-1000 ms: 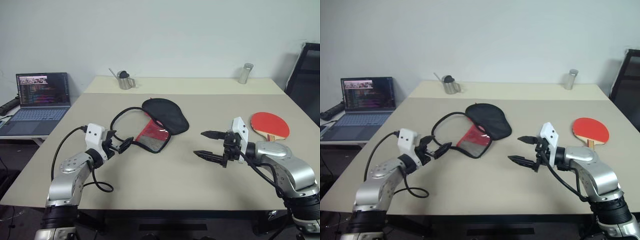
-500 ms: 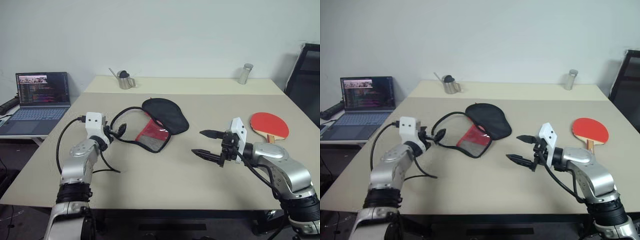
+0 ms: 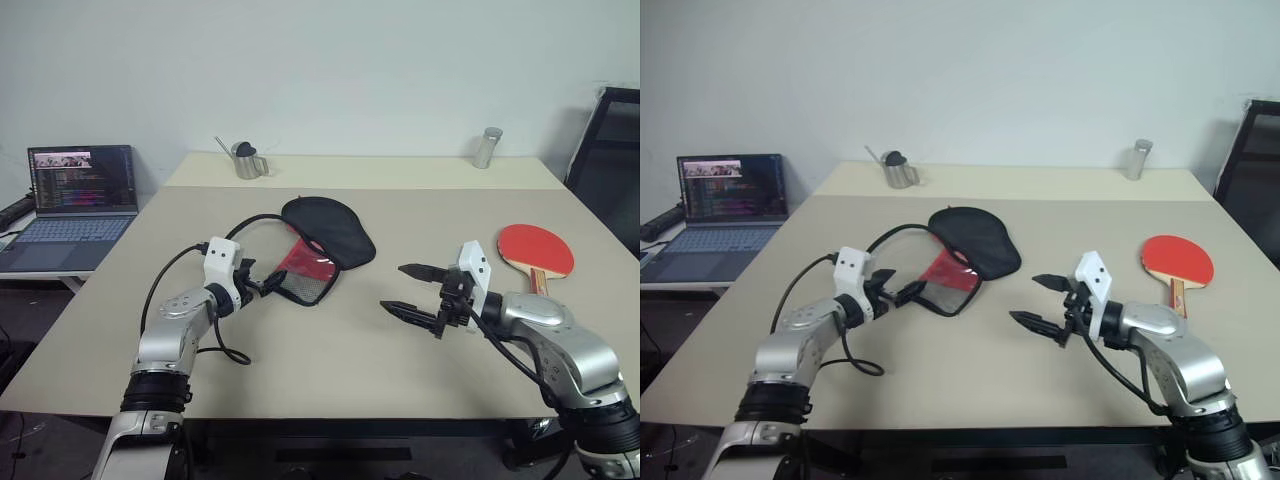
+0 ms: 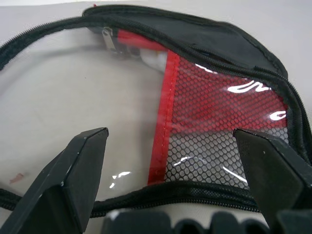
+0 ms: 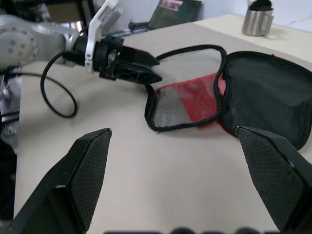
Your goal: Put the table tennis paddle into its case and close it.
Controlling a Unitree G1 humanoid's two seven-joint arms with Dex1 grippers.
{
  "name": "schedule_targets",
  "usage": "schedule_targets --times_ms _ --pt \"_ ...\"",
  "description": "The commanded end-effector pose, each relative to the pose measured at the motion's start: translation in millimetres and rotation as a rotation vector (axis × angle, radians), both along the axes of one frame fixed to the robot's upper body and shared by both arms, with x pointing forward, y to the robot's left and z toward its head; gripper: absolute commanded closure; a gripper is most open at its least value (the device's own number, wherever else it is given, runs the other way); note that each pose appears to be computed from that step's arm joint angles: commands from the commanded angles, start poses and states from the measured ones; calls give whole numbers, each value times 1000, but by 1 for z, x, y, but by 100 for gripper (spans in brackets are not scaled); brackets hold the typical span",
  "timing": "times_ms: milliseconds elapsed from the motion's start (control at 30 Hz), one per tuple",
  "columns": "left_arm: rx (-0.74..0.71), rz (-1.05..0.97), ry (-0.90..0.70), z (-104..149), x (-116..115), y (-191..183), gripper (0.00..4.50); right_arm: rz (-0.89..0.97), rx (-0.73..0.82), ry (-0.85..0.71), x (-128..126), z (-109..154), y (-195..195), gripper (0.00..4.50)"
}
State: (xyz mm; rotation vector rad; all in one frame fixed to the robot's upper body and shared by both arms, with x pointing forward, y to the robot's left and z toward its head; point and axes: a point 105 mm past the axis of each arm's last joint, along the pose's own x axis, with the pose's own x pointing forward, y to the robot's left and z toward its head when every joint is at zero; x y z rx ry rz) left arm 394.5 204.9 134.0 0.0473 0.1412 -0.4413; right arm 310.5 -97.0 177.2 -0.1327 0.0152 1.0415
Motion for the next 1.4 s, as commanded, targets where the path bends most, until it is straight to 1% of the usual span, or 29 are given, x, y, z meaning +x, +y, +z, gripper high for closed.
schedule_targets --times_ms 33,67,167,267,333,433,500,633,733,833,933,1033,1167,1300,1400 --pt "-5 12 -91 27 -1 9 0 -40 69 14 15 12 13 1" --pt "-4 14 -92 28 -1 12 0 -49 71 20 20 11 17 1" --pt "-11 13 -76 27 -5 13 0 -82 7 -16 34 4 25 1" --pt "-36 -75 -9 18 -18 3 0 -100 -14 -21 41 0 27 1" --pt "-49 -109 38 12 -28 0 0 -79 -5 -23 39 1 30 1" --pt "-68 -124 93 6 -37 0 0 17 8 -26 26 6 37 1" --pt "-74 -78 81 6 -33 3 0 40 1 -27 21 7 37 1" --pt "-60 45 23 13 -20 16 0 27 -8 -28 22 6 34 1" --pt "-55 162 -16 21 -7 35 0 18 -4 -24 22 4 33 1" --pt "-75 217 -34 27 3 43 0 14 -3 -19 21 3 32 1" --pt "-102 223 -26 28 9 43 0 13 -2 -18 20 2 32 1" --pt "-110 197 12 21 12 36 0 15 0 -15 20 1 33 1" --pt "-97 178 36 12 10 32 0 13 4 -7 19 0 32 1" --pt "-100 202 31 11 9 42 0 -81 63 95 33 -6 30 1" --pt "-114 184 9 15 8 42 0 -98 105 168 39 -10 39 1"
